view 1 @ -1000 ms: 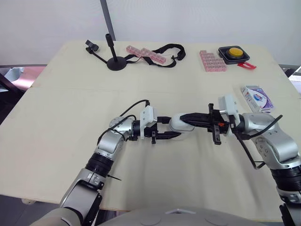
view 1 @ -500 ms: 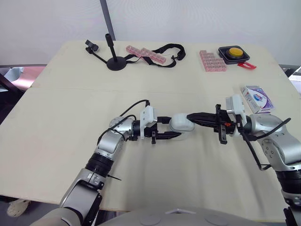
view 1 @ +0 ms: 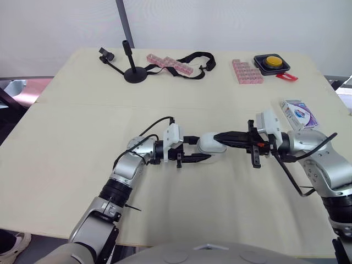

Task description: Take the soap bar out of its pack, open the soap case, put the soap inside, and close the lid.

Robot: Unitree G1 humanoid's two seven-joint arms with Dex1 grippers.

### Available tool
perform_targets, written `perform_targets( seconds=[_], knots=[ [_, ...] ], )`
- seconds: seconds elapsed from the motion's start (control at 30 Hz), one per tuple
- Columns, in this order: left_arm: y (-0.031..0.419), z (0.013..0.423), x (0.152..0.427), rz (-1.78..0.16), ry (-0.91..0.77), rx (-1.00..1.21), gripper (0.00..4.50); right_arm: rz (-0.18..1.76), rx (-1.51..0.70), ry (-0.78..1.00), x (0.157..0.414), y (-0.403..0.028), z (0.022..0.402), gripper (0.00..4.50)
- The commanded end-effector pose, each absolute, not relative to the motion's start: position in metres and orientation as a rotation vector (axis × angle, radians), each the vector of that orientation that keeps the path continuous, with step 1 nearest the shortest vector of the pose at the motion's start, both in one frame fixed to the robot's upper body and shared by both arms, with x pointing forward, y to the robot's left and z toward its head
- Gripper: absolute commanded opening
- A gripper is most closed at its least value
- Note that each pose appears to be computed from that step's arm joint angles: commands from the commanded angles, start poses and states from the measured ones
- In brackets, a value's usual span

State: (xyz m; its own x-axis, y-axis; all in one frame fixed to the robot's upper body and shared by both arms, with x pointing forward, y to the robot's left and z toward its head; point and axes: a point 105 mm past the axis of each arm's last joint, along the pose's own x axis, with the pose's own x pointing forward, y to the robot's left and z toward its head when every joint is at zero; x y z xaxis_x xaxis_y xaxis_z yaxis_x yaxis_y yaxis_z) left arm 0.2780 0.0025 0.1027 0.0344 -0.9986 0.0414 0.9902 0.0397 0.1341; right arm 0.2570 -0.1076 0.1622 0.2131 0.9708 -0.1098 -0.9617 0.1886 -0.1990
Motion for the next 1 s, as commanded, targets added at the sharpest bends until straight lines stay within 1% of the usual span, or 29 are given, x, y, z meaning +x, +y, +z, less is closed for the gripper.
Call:
perform_targets(
  seconds=[0.03, 0.23, 0.4, 0.67, 0.8, 1.0],
  knots=[
    [0.000, 0.113, 0.275, -1.539, -0.188, 0.087, 1.86, 1.364, -0.256, 0.078, 0.258, -0.101, 0.140, 0.03],
    [0.000, 0.113, 0.276, -1.536, -0.187, 0.088, 1.86, 1.373, -0.259, 0.097, 0.258, -0.099, 0.138, 0.03],
    [0.000, 0.113, 0.276, -1.536, -0.184, 0.088, 1.86, 1.374, -0.222, 0.014, 0.261, -0.096, 0.156, 0.03],
    [0.000, 0.113, 0.277, -1.537, -0.184, 0.090, 1.86, 1.389, -0.172, -0.106, 0.256, -0.104, 0.185, 0.03],
    [0.000, 0.112, 0.277, -1.539, -0.184, 0.091, 1.86, 1.350, -0.178, -0.108, 0.261, -0.113, 0.185, 0.03],
    [0.000, 0.112, 0.278, -1.539, -0.184, 0.093, 1.86, 1.313, -0.195, -0.053, 0.265, -0.128, 0.173, 0.03]
  ],
)
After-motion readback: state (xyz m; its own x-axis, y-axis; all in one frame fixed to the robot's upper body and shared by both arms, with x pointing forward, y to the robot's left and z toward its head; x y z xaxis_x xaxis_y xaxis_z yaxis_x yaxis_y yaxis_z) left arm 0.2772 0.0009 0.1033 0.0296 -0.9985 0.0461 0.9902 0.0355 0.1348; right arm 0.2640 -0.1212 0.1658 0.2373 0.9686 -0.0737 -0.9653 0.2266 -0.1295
